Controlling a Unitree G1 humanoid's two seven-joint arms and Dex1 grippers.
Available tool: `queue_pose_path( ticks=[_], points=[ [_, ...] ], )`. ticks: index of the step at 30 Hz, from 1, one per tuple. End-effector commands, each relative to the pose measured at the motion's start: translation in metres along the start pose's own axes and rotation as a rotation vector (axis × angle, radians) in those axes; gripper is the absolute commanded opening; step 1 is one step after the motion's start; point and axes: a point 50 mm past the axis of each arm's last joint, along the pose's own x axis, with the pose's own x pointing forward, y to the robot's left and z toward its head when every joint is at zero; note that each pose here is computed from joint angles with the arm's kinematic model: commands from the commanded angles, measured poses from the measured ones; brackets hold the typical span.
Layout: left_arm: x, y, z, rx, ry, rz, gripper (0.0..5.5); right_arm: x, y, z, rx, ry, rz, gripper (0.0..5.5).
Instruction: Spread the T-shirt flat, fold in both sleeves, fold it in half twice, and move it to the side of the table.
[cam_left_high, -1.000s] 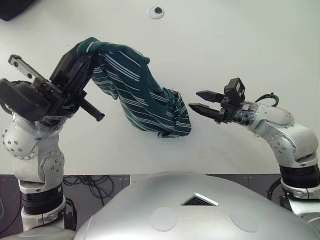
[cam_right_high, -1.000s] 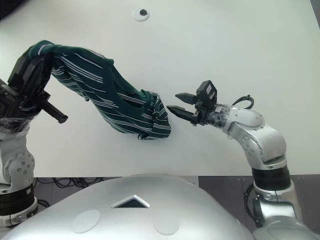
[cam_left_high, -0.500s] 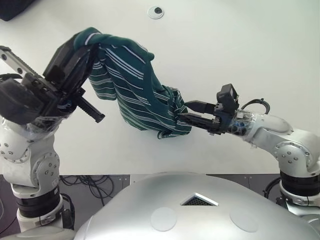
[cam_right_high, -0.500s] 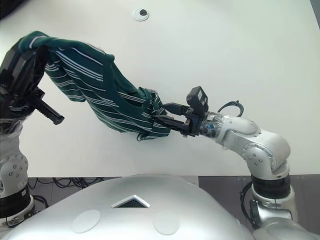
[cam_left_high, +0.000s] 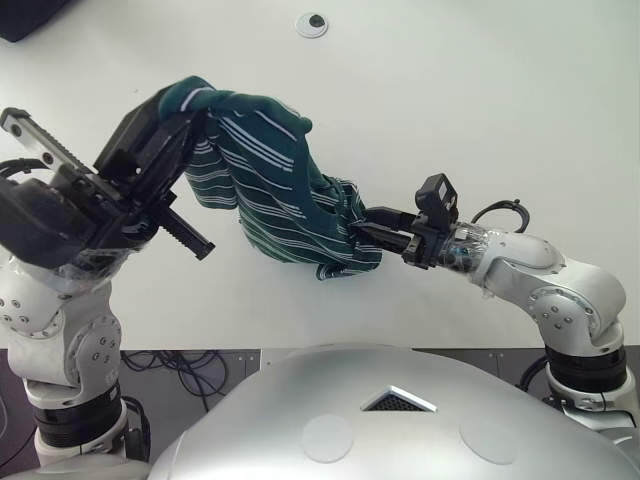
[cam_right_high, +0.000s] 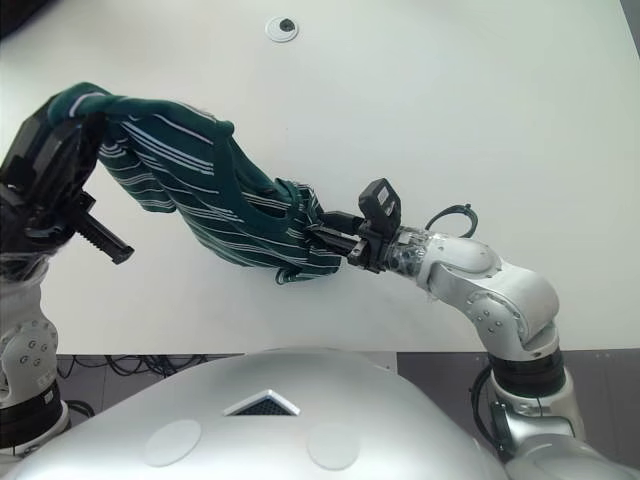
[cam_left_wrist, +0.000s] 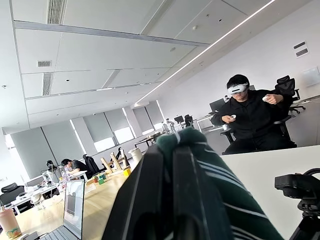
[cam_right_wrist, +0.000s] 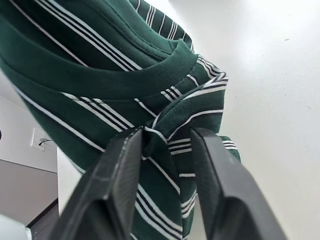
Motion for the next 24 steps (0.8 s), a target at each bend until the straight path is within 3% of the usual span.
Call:
queue_pose_path(
  ticks=[1,7,14,19,21,24],
  points=[
    [-0.001,-0.001,0.002,0.021,0.001,-0.005,0.0,-0.001,0.0,0.001,-0.015,0.008,-0.009,0.85],
    [-0.003,-0.001,0.002,0.024,-0.001,-0.003,0.0,-0.002,0.0,0.001,-0.006,0.01,-0.005,0.02],
    [-0.005,0.003,0.003,0.056,-0.002,0.025,0.0,-0.003,-0.004,0.003,-0.024,-0.006,-0.033,0.02],
    [0.009,0.041,-0.02,0.368,0.189,0.086,0.0,-0.02,-0.055,0.047,-0.411,-0.127,-0.39,0.02],
    [0.029,0.058,-0.035,0.556,0.261,0.027,0.0,-0.025,-0.074,0.065,-0.56,-0.165,-0.504,0.02],
    [0.063,0.092,-0.052,0.673,0.3,0.014,0.0,-0.017,-0.098,0.093,-0.666,-0.243,-0.602,0.02]
  ],
)
